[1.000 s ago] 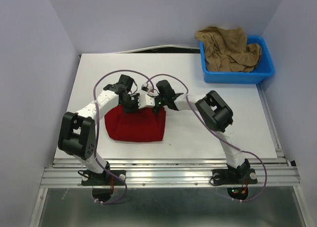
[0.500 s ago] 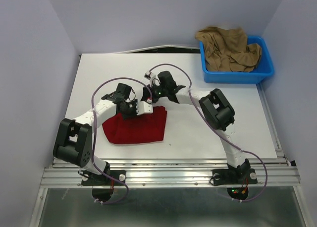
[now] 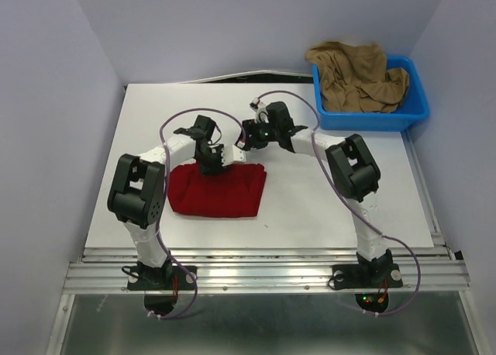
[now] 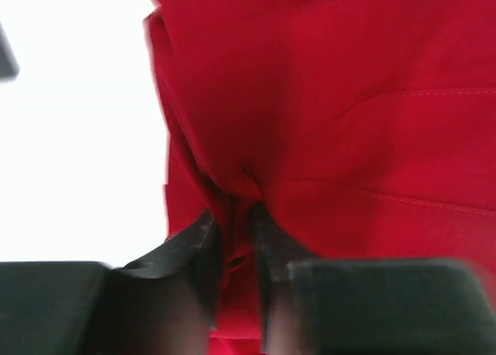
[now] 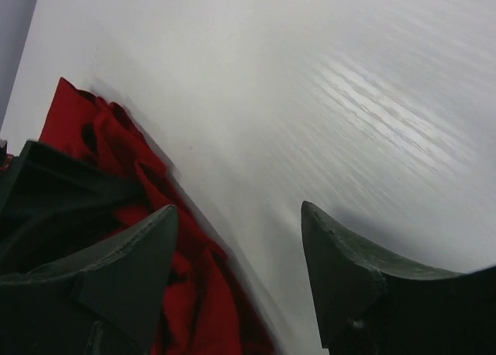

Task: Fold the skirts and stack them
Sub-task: Fold the skirt

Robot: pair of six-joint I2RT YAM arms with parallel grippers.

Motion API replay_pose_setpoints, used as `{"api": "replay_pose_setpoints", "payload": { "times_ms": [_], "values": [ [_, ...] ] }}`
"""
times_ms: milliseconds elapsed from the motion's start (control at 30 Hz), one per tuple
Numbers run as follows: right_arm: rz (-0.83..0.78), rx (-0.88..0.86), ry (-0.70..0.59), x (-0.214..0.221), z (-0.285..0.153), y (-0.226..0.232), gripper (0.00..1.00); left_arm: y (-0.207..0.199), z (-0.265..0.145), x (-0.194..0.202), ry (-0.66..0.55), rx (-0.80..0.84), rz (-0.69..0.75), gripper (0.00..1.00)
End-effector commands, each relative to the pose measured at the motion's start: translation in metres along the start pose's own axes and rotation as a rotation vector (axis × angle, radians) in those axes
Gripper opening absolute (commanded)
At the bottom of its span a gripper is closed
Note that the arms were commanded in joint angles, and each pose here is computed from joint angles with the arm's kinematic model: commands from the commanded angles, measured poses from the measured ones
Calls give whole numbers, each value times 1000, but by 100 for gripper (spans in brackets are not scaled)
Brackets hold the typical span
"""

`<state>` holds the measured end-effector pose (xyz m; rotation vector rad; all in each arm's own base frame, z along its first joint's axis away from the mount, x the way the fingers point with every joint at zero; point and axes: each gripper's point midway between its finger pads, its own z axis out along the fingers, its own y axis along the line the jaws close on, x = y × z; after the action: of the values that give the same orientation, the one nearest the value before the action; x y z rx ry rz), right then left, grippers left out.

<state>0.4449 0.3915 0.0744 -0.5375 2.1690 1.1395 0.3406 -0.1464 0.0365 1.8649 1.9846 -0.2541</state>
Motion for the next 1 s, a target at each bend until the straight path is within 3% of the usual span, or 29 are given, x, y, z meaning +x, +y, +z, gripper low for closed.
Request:
{"api": "replay_pose_setpoints", "payload": {
  "times_ms": [0,133,200,333,433,500,533,567,700,833,967],
  "values": [
    [16,73,-136,-62,-67,-3,70,4,-2,-6,-31,38,-83,40],
    [-4,111,-118,-54,-103,3,74,30,-29,-26,-81,-26,-124,50],
    [-35,123,-118,-54,-123,17,76,49,-53,-41,-115,-81,-164,64],
    [-80,167,-101,-43,-146,23,77,73,-100,-69,-180,-173,-243,64],
    [-123,239,-112,-42,-171,27,83,76,-140,-86,-249,-272,-394,67],
    [-146,310,-129,-41,-189,25,88,72,-157,-83,-277,-361,-599,67],
    [-141,340,-121,-37,-195,23,97,60,-150,-78,-259,-348,-673,67],
    [-152,363,-119,-36,-200,21,100,49,-152,-78,-257,-340,-717,67],
    [-154,453,-108,-29,-221,12,100,3,-122,-52,-145,-290,-944,65],
    [-163,494,-92,-18,-230,3,100,-46,-79,-23,-31,-188,-1064,65],
    [-167,523,-73,-13,-230,-5,100,-61,-47,-28,2,-128,-1131,71]
  ]
}}
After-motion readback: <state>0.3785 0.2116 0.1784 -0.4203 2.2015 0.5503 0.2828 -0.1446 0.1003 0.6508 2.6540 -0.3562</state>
